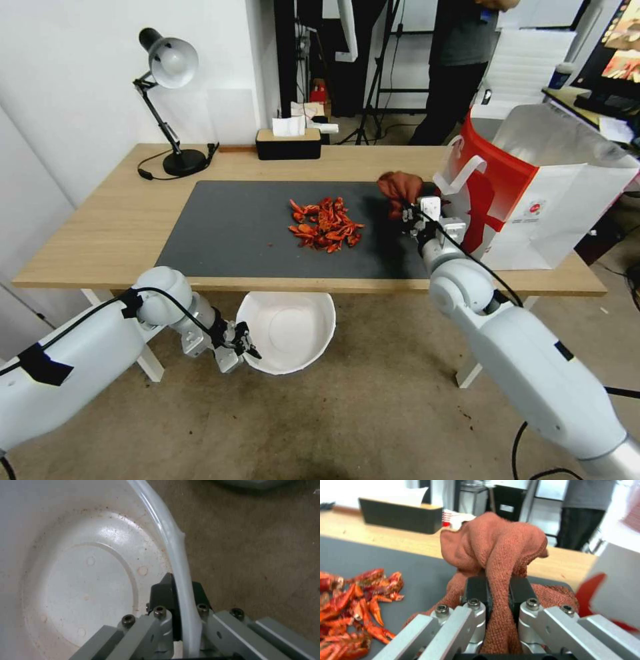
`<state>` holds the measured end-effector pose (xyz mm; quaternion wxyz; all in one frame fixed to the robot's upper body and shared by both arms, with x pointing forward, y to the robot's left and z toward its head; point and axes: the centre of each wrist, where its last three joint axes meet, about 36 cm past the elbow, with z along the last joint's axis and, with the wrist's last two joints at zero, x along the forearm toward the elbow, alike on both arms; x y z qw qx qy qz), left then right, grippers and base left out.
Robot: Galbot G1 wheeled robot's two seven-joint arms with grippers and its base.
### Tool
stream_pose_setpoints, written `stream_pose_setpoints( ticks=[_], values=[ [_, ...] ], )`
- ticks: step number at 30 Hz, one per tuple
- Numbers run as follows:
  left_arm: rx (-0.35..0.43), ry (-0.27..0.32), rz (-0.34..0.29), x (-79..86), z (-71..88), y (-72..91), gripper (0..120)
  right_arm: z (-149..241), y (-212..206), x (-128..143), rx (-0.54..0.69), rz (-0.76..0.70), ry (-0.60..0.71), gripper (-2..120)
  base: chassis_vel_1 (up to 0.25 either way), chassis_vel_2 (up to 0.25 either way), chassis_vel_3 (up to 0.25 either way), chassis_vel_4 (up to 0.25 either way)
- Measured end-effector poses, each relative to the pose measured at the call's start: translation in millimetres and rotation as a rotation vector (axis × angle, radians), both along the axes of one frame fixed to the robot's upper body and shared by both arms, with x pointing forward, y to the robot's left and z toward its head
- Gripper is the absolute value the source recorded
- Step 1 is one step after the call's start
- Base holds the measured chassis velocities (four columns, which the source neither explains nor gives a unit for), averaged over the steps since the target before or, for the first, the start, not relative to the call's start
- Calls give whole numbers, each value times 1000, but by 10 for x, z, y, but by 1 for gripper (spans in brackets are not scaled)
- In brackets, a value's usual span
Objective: Sweep shrimp from table into container with towel, then put container into takeout bag.
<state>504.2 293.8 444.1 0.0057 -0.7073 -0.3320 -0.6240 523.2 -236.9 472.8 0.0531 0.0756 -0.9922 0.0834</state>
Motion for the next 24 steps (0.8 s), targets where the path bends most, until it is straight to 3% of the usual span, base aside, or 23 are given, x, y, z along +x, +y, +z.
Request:
stream_pose_setpoints(
  ticks=[5, 15, 24],
  values=[
    [13, -22, -34, 46, 37, -108, 0, -48, -78, 160, -61, 69, 15, 5, 0, 0, 0, 0],
    [106, 11, -97, 147, 30, -266, 0, -212, -134, 399, -115, 144, 73, 5, 0, 0, 0, 0],
    [111, 60, -100, 319, 23, -365, 0, -279, 35, 415, -126, 189, 91, 5, 0, 0, 0, 0]
  ],
)
